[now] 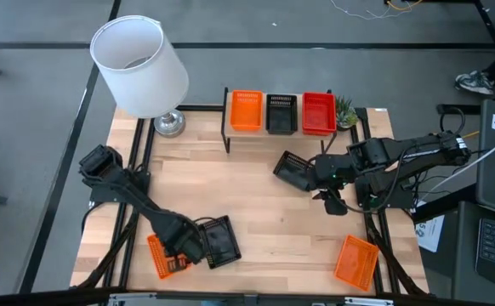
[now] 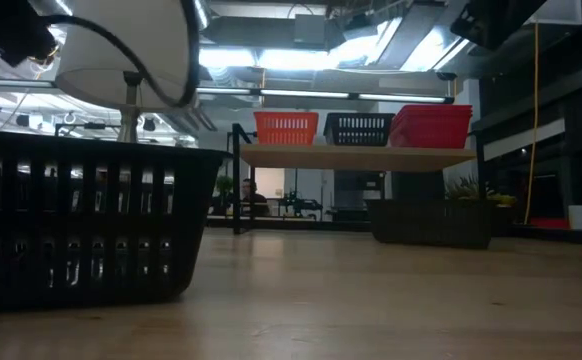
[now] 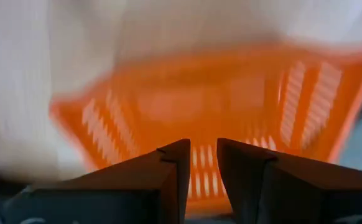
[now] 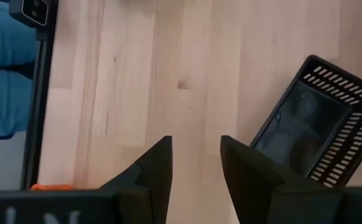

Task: Stack baskets on shelf by color
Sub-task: Move the left orange basket to the center of the table, then stack the top black basket on the other black basket on the shelf

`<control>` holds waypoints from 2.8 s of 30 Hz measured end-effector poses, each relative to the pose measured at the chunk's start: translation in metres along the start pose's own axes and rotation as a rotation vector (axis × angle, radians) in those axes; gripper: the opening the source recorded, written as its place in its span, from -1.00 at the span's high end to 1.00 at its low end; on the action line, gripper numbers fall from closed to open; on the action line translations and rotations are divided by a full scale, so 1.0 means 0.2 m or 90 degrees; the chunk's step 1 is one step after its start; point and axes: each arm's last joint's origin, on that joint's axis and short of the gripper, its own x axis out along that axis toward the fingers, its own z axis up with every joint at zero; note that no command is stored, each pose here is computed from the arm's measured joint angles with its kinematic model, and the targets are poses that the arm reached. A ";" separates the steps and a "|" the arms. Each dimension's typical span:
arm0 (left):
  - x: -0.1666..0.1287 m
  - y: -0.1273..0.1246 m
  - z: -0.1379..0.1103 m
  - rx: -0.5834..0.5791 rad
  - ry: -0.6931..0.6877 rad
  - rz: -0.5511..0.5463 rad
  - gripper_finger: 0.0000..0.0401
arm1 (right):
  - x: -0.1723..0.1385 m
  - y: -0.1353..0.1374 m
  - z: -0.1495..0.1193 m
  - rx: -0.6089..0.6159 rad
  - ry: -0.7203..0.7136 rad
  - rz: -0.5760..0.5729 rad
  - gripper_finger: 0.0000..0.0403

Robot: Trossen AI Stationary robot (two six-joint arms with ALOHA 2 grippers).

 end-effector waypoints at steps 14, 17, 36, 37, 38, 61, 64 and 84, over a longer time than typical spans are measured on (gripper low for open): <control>0.04 0.09 0.28 0.046 -0.352 0.066 0.64 | 0.00 0.03 -0.01 -0.002 0.003 0.008 0.33; -0.01 0.11 0.41 0.099 -0.440 0.046 0.64 | 0.00 0.03 -0.01 -0.005 0.002 0.008 0.33; -0.26 0.29 0.38 0.224 -0.421 0.090 0.64 | 0.03 0.01 -0.01 0.026 0.020 -0.074 0.33; -0.27 0.31 0.35 0.225 -0.398 0.105 0.64 | 0.04 0.01 -0.01 0.015 0.038 -0.079 0.33; -0.28 0.34 0.32 0.224 -0.376 0.123 0.64 | 0.06 0.00 -0.01 0.003 0.057 -0.082 0.33; -0.43 0.50 0.19 0.131 -0.400 0.250 0.64 | 0.61 -0.14 -0.24 -0.168 0.245 -0.270 0.33; -0.43 0.50 0.19 0.130 -0.403 0.249 0.64 | 0.61 -0.15 -0.26 -0.209 0.260 -0.271 0.33; -0.44 0.49 0.20 0.123 -0.425 0.236 0.64 | 0.71 -0.18 -0.35 -0.254 0.250 -0.284 0.34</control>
